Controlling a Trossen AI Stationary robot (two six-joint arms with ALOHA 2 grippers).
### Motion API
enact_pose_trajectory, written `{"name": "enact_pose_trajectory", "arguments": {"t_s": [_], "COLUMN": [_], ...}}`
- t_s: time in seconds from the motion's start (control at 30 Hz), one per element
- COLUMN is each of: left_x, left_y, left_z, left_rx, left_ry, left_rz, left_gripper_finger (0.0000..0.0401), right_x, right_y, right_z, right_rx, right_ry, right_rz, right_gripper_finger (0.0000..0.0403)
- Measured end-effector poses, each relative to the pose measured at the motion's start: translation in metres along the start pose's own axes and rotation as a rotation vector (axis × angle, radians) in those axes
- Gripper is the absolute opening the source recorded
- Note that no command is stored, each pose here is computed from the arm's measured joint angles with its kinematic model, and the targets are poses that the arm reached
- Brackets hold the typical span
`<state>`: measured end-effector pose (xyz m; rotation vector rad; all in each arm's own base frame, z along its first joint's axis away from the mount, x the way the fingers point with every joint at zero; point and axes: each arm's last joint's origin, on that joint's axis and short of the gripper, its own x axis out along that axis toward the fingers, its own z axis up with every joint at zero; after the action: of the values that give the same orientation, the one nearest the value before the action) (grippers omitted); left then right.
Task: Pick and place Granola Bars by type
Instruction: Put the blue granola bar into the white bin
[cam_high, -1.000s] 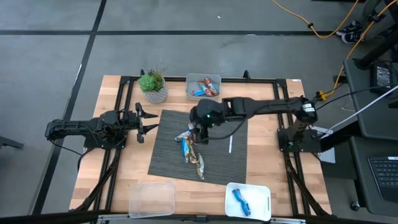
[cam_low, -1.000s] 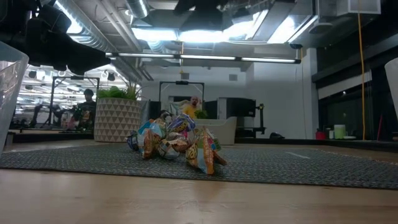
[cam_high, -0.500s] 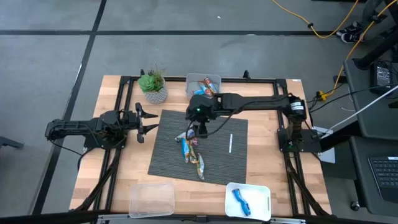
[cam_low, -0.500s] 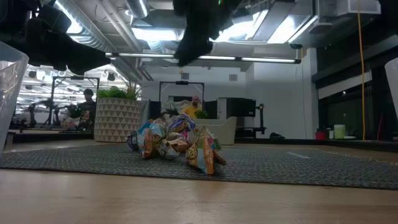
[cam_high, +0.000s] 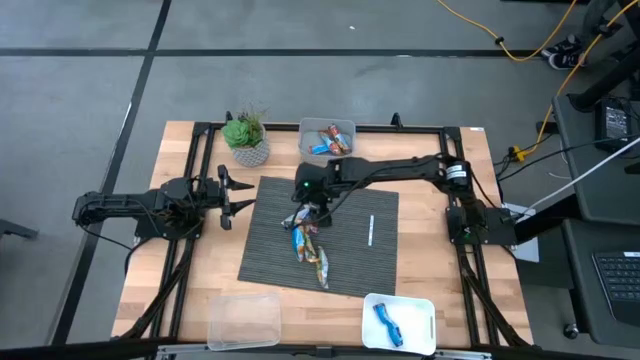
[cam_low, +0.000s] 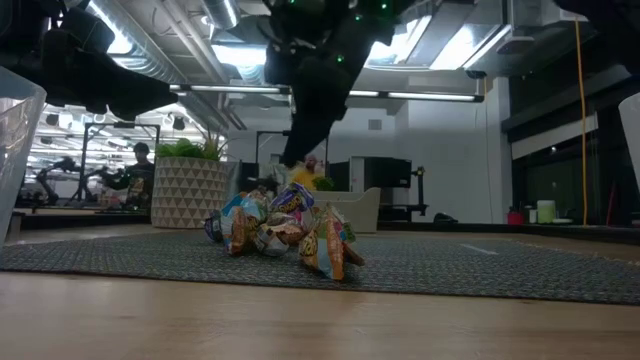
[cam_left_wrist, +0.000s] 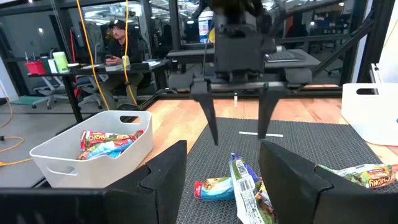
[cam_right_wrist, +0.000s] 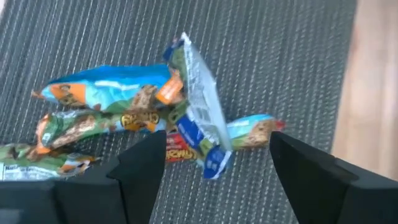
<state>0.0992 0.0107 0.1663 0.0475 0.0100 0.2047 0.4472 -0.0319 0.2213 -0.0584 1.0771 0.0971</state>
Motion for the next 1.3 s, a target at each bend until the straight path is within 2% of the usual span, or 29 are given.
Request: {"name": "enact_pose_trajectory", "arguments": {"t_s": [0.2,0.43,0.6,0.97,1.3], "left_x": [0.0,0.0,0.0,0.0,0.0], "left_y": [0.0,0.0,0.0,0.0,0.0], "left_z": [0.0,0.0,0.0,0.0,0.0], "left_rx": [0.0,0.0,0.0,0.0,0.0], "left_ry": [0.0,0.0,0.0,0.0,0.0], "left_rz": [0.0,0.0,0.0,0.0,0.0], "left_gripper_finger": [0.0191,0.0191,0.019,0.019,0.019], "right_x": [0.019,0.032,0.031,0.03,0.025], "right_y": [0.0,0.0,-0.002,-0.006,-0.011], "right_z": [-0.006,-0.011,-0.01,-0.011,-0.013], "right_rx": [0.002,0.004,-0.014,-0.001,0.067], "right_ry": [0.05,0.088,0.082,0.075,0.096], "right_rz": [0.021,0.042,0.047,0.074,0.068], "right_gripper_finger": [0.0282,0.0235,0.0176,0.0014,0.0005]}}
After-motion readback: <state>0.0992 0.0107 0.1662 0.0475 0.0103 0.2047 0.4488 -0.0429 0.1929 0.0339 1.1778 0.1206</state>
